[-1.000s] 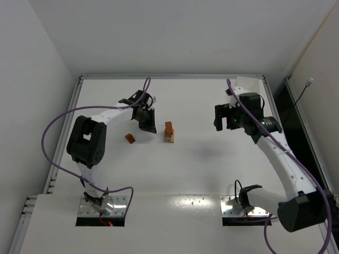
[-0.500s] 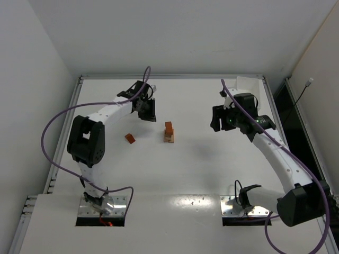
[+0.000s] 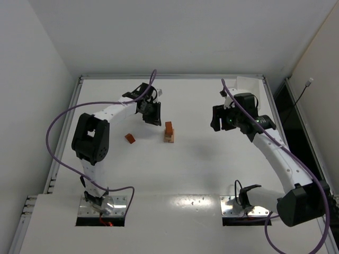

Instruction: Build the wood block tower

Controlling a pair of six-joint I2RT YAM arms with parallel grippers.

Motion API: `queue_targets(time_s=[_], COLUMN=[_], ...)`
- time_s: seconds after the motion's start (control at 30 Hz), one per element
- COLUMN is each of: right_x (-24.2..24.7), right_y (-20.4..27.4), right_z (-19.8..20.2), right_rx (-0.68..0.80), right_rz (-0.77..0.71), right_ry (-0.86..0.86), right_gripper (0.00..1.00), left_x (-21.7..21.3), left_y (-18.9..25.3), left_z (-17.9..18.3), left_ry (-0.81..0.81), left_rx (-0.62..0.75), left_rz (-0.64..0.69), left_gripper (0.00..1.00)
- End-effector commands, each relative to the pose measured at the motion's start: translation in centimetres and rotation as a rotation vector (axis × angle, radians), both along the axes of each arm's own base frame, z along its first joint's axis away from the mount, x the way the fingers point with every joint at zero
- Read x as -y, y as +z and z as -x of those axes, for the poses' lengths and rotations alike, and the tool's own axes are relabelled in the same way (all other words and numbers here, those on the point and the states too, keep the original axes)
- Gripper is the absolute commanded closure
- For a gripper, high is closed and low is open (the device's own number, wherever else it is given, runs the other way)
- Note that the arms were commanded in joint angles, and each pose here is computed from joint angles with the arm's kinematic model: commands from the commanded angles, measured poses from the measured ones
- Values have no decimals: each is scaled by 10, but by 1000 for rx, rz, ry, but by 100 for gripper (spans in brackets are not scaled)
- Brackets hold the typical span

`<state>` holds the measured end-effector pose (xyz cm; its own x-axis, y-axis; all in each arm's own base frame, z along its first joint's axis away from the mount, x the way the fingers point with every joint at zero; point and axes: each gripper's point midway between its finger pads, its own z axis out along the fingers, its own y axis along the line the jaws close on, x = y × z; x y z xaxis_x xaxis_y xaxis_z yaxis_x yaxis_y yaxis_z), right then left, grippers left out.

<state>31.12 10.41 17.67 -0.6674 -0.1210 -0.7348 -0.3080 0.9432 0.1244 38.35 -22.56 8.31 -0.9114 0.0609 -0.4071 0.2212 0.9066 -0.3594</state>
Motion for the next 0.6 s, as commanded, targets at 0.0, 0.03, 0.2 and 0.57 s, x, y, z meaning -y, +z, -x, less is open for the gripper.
queue_targets(time_s=[0.0, 0.03, 0.2, 0.57], right_x=[0, 0, 0, 0], right_y=[14, 14, 14, 14], right_z=[-5, -5, -5, -5], right_rx=[54, 54, 54, 54], right_rz=[-18, -18, -18, -18], right_ry=[-7, -7, -7, -7], right_gripper=[41, 41, 40, 40], left_x=[13, 15, 16, 24], left_y=[17, 16, 16, 20], left_z=[-3, -4, -4, -6], left_ry=[-36, -41, -41, -63], left_rx=[26, 23, 23, 27], left_rz=[46, 53, 53, 93], left_gripper=[82, 80, 79, 74])
